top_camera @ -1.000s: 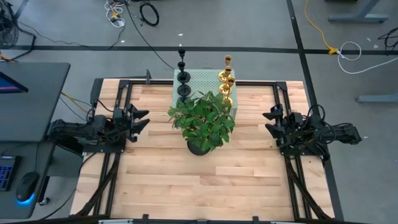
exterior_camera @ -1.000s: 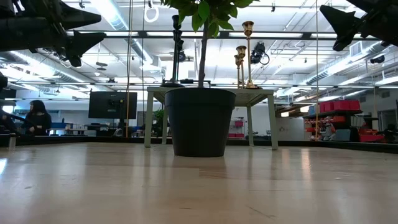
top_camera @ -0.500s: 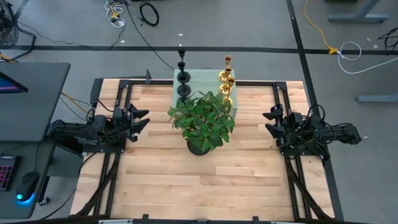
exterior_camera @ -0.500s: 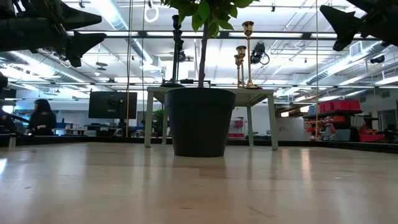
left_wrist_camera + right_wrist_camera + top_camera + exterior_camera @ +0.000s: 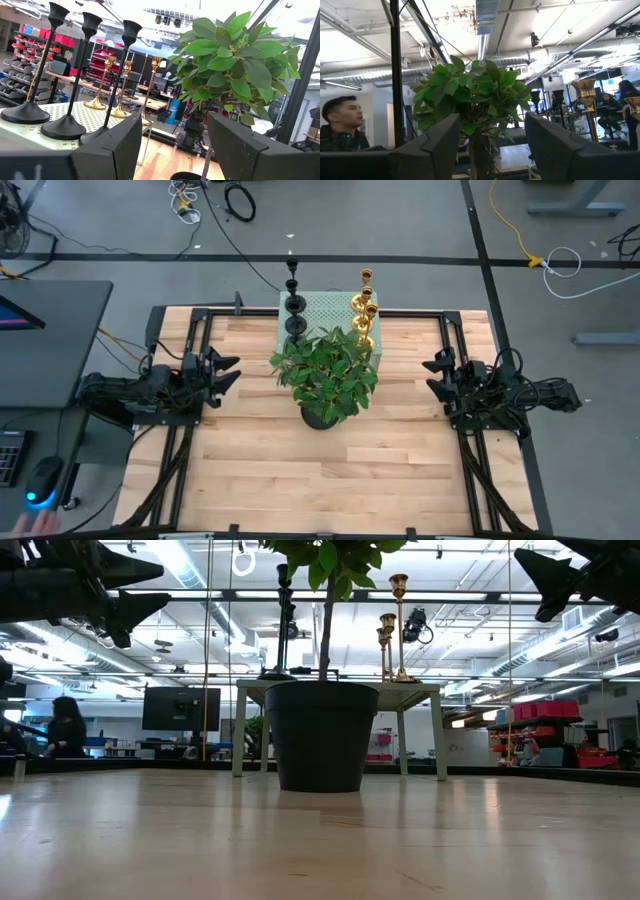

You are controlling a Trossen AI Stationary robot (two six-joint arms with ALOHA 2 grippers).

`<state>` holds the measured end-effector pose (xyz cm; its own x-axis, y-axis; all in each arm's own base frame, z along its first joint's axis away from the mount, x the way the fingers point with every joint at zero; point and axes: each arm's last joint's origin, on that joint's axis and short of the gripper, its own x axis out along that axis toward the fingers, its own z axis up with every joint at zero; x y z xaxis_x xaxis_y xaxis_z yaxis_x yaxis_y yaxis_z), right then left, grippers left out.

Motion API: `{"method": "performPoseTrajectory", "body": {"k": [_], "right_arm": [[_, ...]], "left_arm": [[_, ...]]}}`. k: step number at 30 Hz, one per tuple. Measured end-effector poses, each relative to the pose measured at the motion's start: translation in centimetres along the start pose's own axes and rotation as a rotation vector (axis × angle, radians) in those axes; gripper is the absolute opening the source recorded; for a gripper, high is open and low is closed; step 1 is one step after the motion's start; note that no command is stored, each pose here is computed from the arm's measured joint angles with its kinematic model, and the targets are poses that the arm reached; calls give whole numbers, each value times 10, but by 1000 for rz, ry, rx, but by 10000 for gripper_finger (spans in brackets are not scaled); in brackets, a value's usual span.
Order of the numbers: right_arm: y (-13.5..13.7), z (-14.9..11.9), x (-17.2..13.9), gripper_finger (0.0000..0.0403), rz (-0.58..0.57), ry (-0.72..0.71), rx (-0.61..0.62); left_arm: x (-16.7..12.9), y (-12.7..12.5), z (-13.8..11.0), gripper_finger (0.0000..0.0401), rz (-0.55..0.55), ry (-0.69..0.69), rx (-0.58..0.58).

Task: Pick & Place candle stick holders
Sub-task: Return to Home Position

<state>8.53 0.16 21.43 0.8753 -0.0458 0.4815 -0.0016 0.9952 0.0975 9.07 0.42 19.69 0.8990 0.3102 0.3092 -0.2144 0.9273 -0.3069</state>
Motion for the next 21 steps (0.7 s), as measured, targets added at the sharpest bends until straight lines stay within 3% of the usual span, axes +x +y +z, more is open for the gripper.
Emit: {"method": "performPoseTrajectory", "body": {"k": [21], "right_arm": [[0, 0, 0, 223, 0, 0, 0]], "left_arm": [[0, 0, -1, 227, 0, 7, 2]]}}
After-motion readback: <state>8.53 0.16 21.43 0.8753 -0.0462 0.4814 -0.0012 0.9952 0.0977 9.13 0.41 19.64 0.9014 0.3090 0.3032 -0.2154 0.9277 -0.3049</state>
